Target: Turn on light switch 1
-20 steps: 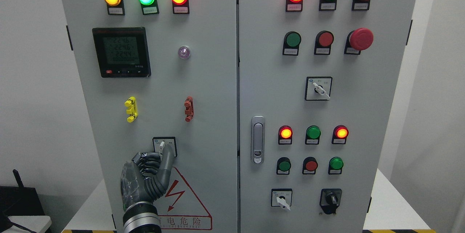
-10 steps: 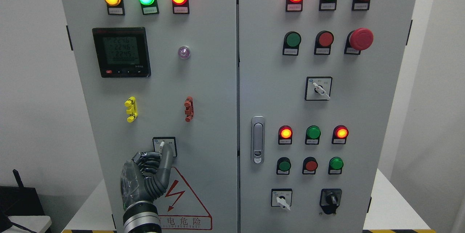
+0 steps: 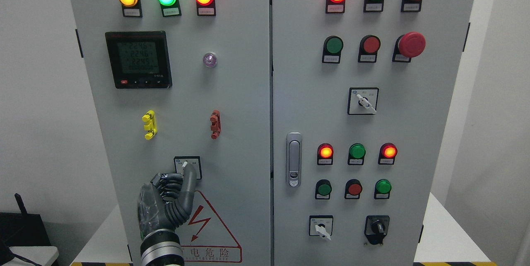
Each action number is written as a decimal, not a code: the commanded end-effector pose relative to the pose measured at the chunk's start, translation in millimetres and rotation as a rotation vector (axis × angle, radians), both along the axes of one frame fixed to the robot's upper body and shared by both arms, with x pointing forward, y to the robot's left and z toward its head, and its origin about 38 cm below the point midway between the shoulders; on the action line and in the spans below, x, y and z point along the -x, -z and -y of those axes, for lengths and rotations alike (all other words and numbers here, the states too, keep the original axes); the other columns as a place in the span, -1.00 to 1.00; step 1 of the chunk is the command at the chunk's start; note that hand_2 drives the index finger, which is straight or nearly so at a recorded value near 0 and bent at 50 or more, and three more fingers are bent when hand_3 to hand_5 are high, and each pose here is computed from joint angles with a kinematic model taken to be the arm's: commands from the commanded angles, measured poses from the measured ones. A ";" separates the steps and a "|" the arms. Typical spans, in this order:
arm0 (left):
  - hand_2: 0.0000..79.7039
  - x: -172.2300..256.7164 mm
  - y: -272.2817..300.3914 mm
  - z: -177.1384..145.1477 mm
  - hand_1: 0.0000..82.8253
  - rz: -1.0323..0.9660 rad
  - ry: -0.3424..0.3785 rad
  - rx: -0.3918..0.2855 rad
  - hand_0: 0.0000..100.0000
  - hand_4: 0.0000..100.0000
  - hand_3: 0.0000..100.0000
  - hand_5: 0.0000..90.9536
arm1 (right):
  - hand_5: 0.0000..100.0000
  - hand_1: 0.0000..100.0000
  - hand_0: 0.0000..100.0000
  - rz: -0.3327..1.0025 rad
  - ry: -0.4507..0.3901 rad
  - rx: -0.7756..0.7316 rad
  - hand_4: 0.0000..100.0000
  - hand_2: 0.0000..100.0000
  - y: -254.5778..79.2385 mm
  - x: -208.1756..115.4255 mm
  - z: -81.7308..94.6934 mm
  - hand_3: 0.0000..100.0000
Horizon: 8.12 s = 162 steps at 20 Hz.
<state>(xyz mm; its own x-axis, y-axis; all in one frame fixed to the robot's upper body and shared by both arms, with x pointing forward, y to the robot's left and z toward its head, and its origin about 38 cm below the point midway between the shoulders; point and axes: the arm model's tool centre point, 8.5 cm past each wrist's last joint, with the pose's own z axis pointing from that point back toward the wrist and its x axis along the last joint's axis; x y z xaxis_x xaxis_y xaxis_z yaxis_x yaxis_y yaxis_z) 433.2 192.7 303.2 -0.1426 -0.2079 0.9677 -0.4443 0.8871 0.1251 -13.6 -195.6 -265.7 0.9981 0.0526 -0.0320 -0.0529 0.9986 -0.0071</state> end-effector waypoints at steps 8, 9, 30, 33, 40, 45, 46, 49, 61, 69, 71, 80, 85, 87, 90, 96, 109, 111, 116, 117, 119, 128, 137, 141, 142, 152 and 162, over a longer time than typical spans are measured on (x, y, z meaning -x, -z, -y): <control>0.39 -0.6 -1.7 4.4 -0.04 -0.007 0.007 -0.006 -0.47 0.53 0.52 0.54 | -1.00 -0.22 -0.76 0.000 0.017 -0.001 -1.00 -1.00 0.0 0.0 -0.1 -1.00; 0.39 -0.6 -1.7 4.4 -0.04 -0.007 0.007 -0.006 -0.47 0.53 0.52 0.54 | -1.00 -0.22 -0.76 0.000 0.018 -0.001 -1.00 -1.00 0.0 0.0 -0.1 -1.00; 0.39 -0.6 -1.0 4.1 -0.12 -0.014 0.004 -0.006 -0.19 0.55 0.52 0.54 | -1.00 -0.22 -0.76 0.000 0.017 -0.001 -1.00 -1.00 0.0 0.0 -0.1 -1.00; 0.39 -0.8 -1.6 4.1 -0.12 -0.014 0.004 -0.006 -0.18 0.55 0.52 0.54 | -1.00 -0.22 -0.76 0.000 0.018 -0.001 -1.00 -1.00 0.0 0.0 -0.1 -1.00; 0.40 -0.8 -1.6 4.1 -0.12 -0.014 0.004 -0.006 -0.16 0.55 0.53 0.56 | -1.00 -0.22 -0.76 0.000 0.018 -0.001 -1.00 -1.00 0.0 0.0 -0.1 -1.00; 0.41 -0.8 -1.6 4.1 -0.12 -0.014 0.004 -0.006 -0.15 0.55 0.54 0.56 | -1.00 -0.22 -0.76 0.000 0.017 -0.001 -1.00 -1.00 0.0 0.0 -0.1 -1.00; 0.41 -0.8 -1.6 4.1 -0.12 -0.014 0.004 -0.006 -0.14 0.56 0.54 0.56 | -1.00 -0.22 -0.76 0.000 0.018 -0.001 -1.00 -1.00 0.0 0.0 -0.1 -1.00; 0.41 -0.8 -1.6 4.1 -0.14 -0.014 0.004 -0.006 -0.13 0.56 0.54 0.57 | -1.00 -0.22 -0.76 0.000 0.018 -0.001 -1.00 -1.00 0.0 0.0 -0.1 -1.00; 0.42 -1.6 -0.3 4.3 -0.17 -0.019 0.005 -0.007 -0.04 0.57 0.56 0.58 | -1.00 -0.22 -0.76 0.000 0.018 -0.001 -1.00 -1.00 0.0 0.0 -0.1 -1.00; 0.42 -1.9 0.1 4.3 -0.41 -0.020 0.005 -0.007 0.03 0.57 0.57 0.59 | -1.00 -0.22 -0.76 0.000 0.018 -0.001 -1.00 -1.00 0.0 0.0 -0.1 -1.00; 0.42 -1.9 0.1 4.3 -0.45 -0.020 0.005 -0.007 0.05 0.58 0.57 0.59 | -1.00 -0.22 -0.76 0.000 0.018 -0.001 -1.00 -1.00 0.0 0.0 -0.1 -1.00; 0.43 -2.1 -0.4 4.6 -0.52 -0.019 0.007 -0.005 0.08 0.59 0.59 0.62 | -1.00 -0.22 -0.76 0.000 0.017 -0.001 -1.00 -1.00 0.0 0.0 -0.1 -1.00; 0.44 -2.3 -0.3 4.9 -0.61 -0.019 0.012 -0.002 0.12 0.60 0.60 0.63 | -1.00 -0.22 -0.76 0.000 0.017 -0.001 -1.00 -1.00 0.0 0.0 -0.1 -1.00; 0.45 -2.3 -0.3 5.1 -0.67 -0.019 0.014 -0.002 0.12 0.60 0.60 0.64 | -1.00 -0.22 -0.76 0.000 0.018 -0.001 -1.00 -1.00 0.0 0.0 -0.1 -1.00; 0.45 -2.4 -0.4 5.3 -0.68 -0.018 0.017 -0.002 -0.03 0.60 0.61 0.64 | -1.00 -0.22 -0.76 0.000 0.018 -0.001 -1.00 -1.00 0.0 0.0 -0.1 -1.00; 0.46 -2.1 -0.9 5.3 -0.66 -0.015 0.017 -0.001 -0.26 0.60 0.62 0.65 | -1.00 -0.22 -0.76 0.000 0.018 -0.001 -1.00 -1.00 0.0 0.0 -0.1 -1.00; 0.46 3.2 10.5 5.1 -0.59 -0.030 0.019 0.007 -0.38 0.60 0.62 0.62 | -1.00 -0.22 -0.76 0.000 0.018 -0.001 -1.00 -1.00 0.0 0.0 -0.1 -1.00; 0.46 5.1 14.0 5.3 -0.58 -0.033 0.022 0.007 -0.38 0.60 0.62 0.62 | -1.00 -0.22 -0.76 0.000 0.018 -0.001 -1.00 -1.00 0.0 0.0 -0.1 -1.00; 0.46 11.7 11.3 4.3 -0.63 -0.011 0.024 0.013 -0.36 0.60 0.62 0.61 | -1.00 -0.22 -0.76 0.000 0.017 -0.001 -1.00 -1.00 0.0 0.0 -0.1 -1.00; 0.46 14.0 12.6 3.9 -0.64 -0.011 0.025 0.015 -0.40 0.61 0.62 0.61 | -1.00 -0.22 -0.76 0.000 0.018 -0.001 -1.00 -1.00 0.0 0.0 -0.1 -1.00; 0.46 20.2 16.4 2.7 -0.64 -0.013 0.025 0.017 -0.44 0.61 0.62 0.61 | -1.00 -0.22 -0.76 0.000 0.017 -0.001 -1.00 -1.00 0.0 0.0 -0.1 -1.00; 0.52 42.1 33.6 -10.7 -0.42 0.129 0.046 0.025 -0.75 0.62 0.64 0.61 | -1.00 -0.22 -0.76 0.000 0.017 -0.001 -1.00 -1.00 0.0 0.0 -0.1 -1.00; 0.38 106.9 134.1 -111.9 -0.34 0.159 0.050 -0.107 -0.80 0.63 0.67 0.20 | -1.00 -0.22 -0.76 0.000 0.018 -0.001 -1.00 -1.00 0.0 0.0 -0.1 -1.00; -0.01 153.0 193.8 -203.8 -0.41 0.044 -0.087 -0.159 -0.79 0.31 0.36 -0.35 | -1.00 -0.22 -0.76 0.000 0.017 -0.001 -1.00 -1.00 0.0 0.0 -0.1 -1.00; -0.11 168.2 211.3 -227.3 -0.42 -0.005 -0.134 -0.158 -0.79 0.17 0.23 -0.52 | -1.00 -0.22 -0.76 0.000 0.018 -0.001 -1.00 -1.00 0.0 0.0 -0.1 -1.00; -0.90 351.1 425.8 -288.9 -0.66 -0.650 -0.369 0.216 -0.50 -0.55 -0.70 -0.84 | -1.00 -0.22 -0.76 0.000 0.017 -0.001 -1.00 -1.00 0.0 0.0 -0.1 -1.00; -0.90 527.2 533.6 -171.1 -0.59 -1.252 -0.268 0.616 -0.21 -0.72 -0.90 -1.00 | -1.00 -0.22 -0.76 0.000 0.017 -0.001 -1.00 -1.00 0.0 0.0 -0.1 -1.00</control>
<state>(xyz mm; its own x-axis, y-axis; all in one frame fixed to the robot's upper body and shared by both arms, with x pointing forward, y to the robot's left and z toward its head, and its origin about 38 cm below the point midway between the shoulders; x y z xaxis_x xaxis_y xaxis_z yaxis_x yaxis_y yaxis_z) 97.1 445.5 -136.7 0.5469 0.0167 0.8371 -0.4580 0.8430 0.2823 -13.5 -195.6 -265.7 0.9981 0.0526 -0.0319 -0.0528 0.9986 -0.0072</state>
